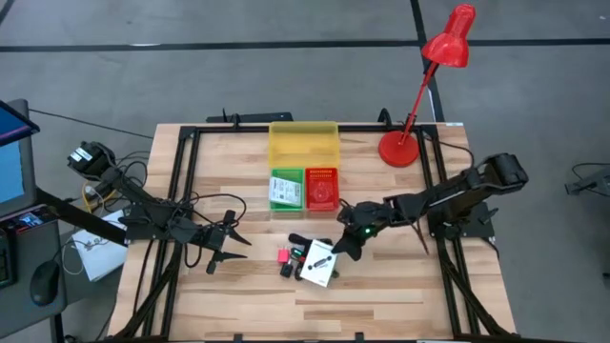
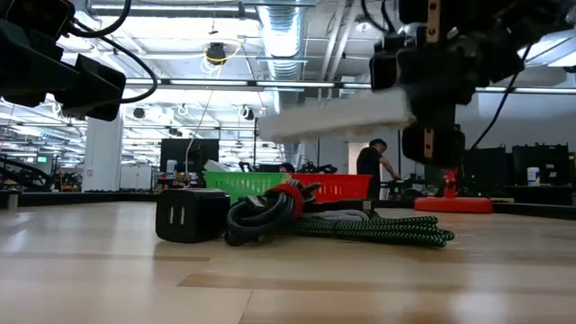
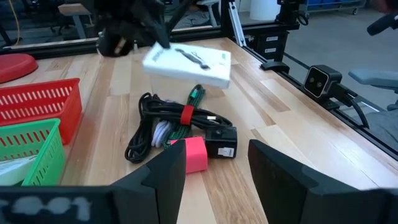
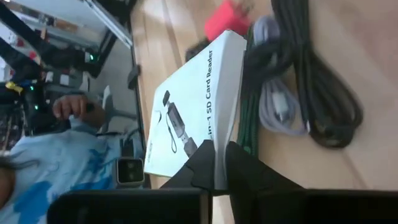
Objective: Pick and place items into bin
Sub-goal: Put the white box card reader into the green bin
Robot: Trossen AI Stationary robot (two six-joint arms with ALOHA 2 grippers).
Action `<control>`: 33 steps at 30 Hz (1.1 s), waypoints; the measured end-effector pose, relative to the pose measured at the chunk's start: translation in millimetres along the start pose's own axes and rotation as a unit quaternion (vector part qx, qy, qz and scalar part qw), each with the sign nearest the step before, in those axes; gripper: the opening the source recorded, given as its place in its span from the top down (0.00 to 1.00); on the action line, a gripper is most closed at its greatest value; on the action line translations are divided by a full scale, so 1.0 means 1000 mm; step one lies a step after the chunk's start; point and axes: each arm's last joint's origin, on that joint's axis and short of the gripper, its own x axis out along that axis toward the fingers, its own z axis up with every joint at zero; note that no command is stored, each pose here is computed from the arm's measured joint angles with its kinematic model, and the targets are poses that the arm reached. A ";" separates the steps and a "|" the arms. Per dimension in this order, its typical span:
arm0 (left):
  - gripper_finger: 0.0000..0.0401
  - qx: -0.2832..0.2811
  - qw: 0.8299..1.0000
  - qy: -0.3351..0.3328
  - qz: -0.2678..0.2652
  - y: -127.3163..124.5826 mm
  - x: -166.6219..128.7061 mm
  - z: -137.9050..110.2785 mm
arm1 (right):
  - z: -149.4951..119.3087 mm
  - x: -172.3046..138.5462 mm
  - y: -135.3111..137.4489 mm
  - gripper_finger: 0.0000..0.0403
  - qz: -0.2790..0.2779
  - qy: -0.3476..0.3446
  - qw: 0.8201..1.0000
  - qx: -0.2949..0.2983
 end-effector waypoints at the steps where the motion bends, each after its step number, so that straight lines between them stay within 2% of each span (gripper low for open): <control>1: 0.58 0.000 1.000 0.000 0.000 0.000 0.000 0.000 | 0.002 -0.003 0.001 0.97 0.001 -0.008 1.000 -0.004; 7: 0.58 0.000 1.000 0.000 0.000 0.000 0.000 0.000 | 0.021 -0.019 0.004 0.97 -0.007 -0.067 0.997 -0.038; 14: 0.58 0.000 1.000 0.000 0.000 0.000 0.000 0.000 | 0.056 -0.033 0.004 0.97 -0.079 -0.111 0.986 -0.096; 20: 0.58 0.000 1.000 0.000 0.000 0.000 0.000 0.000 | 0.093 -0.045 0.007 0.97 -0.164 -0.166 0.963 -0.137; 25: 0.58 -0.003 1.000 0.003 0.000 0.000 0.000 -0.001 | 0.113 -0.056 0.006 0.97 -0.282 -0.186 0.929 -0.151; 27: 0.58 -0.002 1.000 0.007 0.001 0.000 0.000 -0.002 | 0.125 -0.056 0.010 0.98 -0.303 -0.212 0.916 -0.155; 33: 0.58 -0.005 1.000 0.007 0.001 0.000 0.000 -0.001 | 0.137 -0.051 0.011 0.97 -0.358 -0.221 0.892 -0.163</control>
